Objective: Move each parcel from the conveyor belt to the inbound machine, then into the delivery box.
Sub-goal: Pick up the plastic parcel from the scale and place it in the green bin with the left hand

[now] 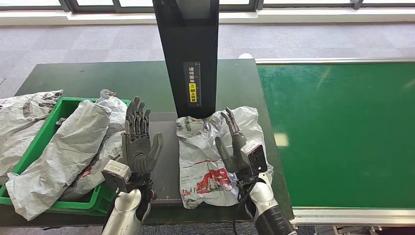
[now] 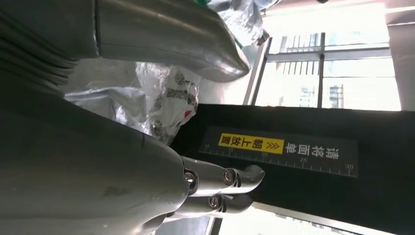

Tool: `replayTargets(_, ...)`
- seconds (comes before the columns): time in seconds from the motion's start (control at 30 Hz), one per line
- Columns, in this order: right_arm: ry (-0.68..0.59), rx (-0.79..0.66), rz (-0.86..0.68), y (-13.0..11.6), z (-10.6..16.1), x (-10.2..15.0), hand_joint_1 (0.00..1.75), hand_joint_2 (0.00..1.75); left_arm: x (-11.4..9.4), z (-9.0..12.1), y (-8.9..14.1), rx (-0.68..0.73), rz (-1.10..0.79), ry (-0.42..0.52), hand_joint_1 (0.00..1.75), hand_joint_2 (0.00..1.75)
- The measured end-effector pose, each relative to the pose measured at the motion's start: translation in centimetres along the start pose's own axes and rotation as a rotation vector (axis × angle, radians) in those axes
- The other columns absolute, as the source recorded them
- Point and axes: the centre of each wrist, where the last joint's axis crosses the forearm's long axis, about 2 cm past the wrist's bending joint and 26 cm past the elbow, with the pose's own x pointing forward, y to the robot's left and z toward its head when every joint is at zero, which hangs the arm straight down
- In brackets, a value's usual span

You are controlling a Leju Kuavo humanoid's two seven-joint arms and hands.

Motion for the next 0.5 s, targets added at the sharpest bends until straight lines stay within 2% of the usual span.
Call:
replayTargets(0.07,-0.03,-0.054,0.088,-0.5,0.0,0.5,0.0,0.0,0.0,0.0,0.0,-0.009,-0.019,-0.002,0.0,1.75)
replayTargets(0.13,-0.095,-0.164,0.244,-1.0,-0.2,1.7,0.0,0.0,-0.1,0.0,-0.2,-0.039,-0.063,-0.004,0.0,1.75)
replayTargets(0.27,-0.274,-0.362,0.54,-1.9,-0.8,4.6,0.0,1.75,-0.9,0.4,-1.4,-0.174,-0.216,0.009,0.0,1.75)
replayTargets(0.37,-0.399,-0.374,0.66,-2.0,-1.4,6.6,0.0,1.75,-1.9,1.0,-2.3,-0.285,-0.314,0.04,0.0,1.75)
replayTargets(0.5,-0.471,-0.395,0.692,-2.0,-1.8,8.2,0.0,1.75,-2.9,1.5,-3.1,-0.363,-0.383,0.099,0.0,1.75)
